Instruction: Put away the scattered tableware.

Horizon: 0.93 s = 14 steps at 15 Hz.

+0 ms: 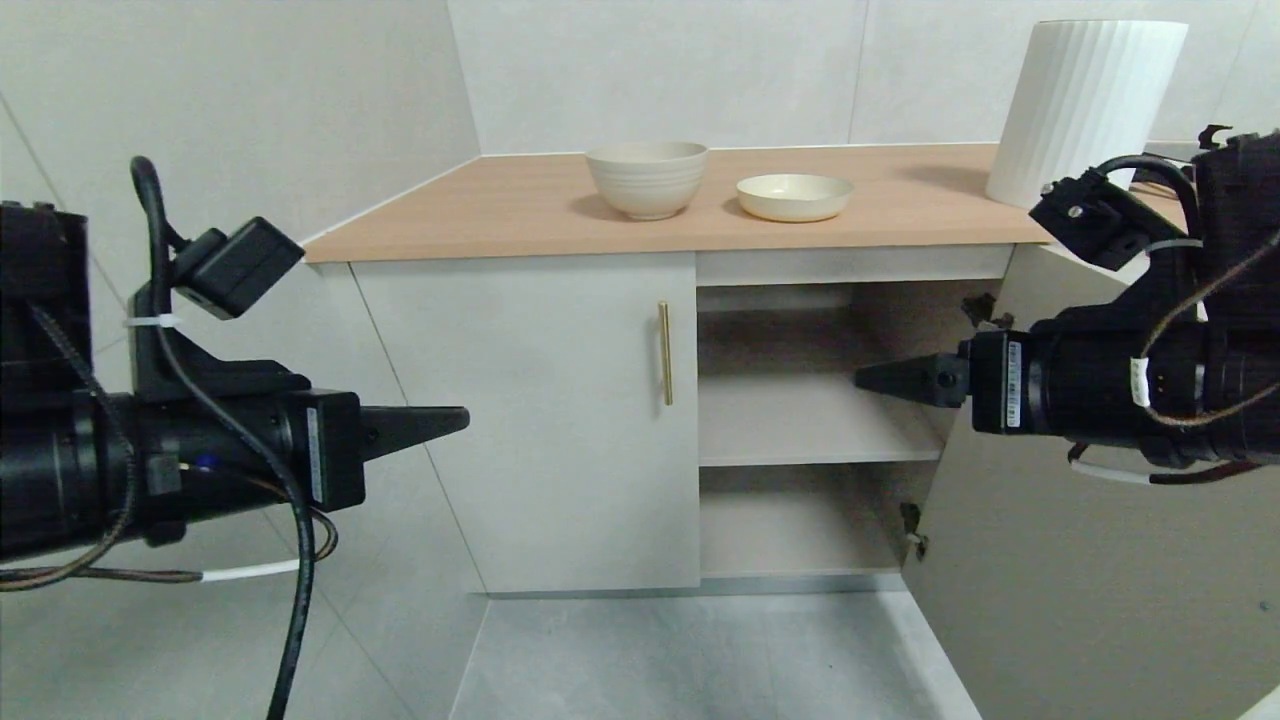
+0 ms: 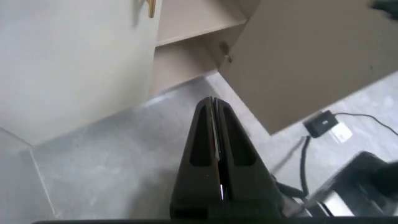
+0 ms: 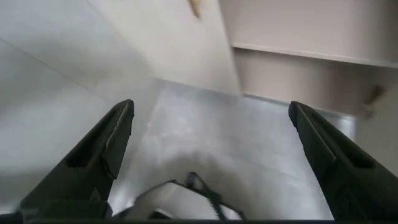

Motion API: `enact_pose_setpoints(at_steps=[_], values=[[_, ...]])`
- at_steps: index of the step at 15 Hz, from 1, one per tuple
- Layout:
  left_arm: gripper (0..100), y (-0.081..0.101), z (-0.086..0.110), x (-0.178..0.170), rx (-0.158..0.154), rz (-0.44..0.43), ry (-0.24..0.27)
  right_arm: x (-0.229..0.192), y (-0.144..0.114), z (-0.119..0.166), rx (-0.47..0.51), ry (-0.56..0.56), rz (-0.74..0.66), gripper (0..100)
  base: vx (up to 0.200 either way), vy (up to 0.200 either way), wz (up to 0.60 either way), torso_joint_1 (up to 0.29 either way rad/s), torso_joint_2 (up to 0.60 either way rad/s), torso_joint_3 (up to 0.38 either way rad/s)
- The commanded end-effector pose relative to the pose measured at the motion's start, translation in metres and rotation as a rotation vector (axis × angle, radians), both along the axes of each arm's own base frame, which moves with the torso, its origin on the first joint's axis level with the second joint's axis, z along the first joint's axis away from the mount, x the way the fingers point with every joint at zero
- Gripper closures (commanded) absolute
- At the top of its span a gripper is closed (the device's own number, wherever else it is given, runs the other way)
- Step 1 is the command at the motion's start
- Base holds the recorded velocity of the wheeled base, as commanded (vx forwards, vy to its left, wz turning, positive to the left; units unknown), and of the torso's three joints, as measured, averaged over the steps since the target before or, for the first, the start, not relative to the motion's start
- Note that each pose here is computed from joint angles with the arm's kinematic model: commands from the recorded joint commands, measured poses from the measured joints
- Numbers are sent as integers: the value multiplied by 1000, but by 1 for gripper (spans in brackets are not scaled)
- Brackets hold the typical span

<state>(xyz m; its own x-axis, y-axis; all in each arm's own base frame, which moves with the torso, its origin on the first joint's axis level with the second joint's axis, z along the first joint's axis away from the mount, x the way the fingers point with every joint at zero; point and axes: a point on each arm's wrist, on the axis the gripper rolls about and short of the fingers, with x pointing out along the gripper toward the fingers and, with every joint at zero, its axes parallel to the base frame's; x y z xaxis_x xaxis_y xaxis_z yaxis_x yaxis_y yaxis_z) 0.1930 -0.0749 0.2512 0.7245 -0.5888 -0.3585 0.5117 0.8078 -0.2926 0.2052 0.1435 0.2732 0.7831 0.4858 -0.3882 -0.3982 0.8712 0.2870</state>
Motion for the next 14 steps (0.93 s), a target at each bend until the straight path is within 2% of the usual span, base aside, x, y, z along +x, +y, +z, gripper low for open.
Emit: enact_pose_setpoints(at_steps=[1, 2, 4, 7, 11, 14], values=[[100, 7, 13, -6, -15, 22, -45, 21, 10, -2, 0, 25, 0, 0, 0, 0, 0, 0, 0, 0], [0, 7, 11, -4, -14, 27, -42, 23, 11, -2, 1, 24, 0, 0, 0, 0, 0, 0, 0, 0], [0, 6, 9, 3, -17, 35, -32, 29, 14, -2, 32, 36, -20, 0, 0, 0, 0, 0, 0, 0], [0, 6, 9, 7, -23, 43, -49, 30, 11, -6, 52, 68, -41, 0, 0, 0, 0, 0, 0, 0], [0, 7, 9, 7, -8, 81, -56, 20, 5, -2, 59, 50, -44, 0, 0, 0, 0, 0, 0, 0], [0, 7, 9, 8, -6, 88, -59, 17, 2, -9, 4, 43, -33, 0, 0, 0, 0, 0, 0, 0]])
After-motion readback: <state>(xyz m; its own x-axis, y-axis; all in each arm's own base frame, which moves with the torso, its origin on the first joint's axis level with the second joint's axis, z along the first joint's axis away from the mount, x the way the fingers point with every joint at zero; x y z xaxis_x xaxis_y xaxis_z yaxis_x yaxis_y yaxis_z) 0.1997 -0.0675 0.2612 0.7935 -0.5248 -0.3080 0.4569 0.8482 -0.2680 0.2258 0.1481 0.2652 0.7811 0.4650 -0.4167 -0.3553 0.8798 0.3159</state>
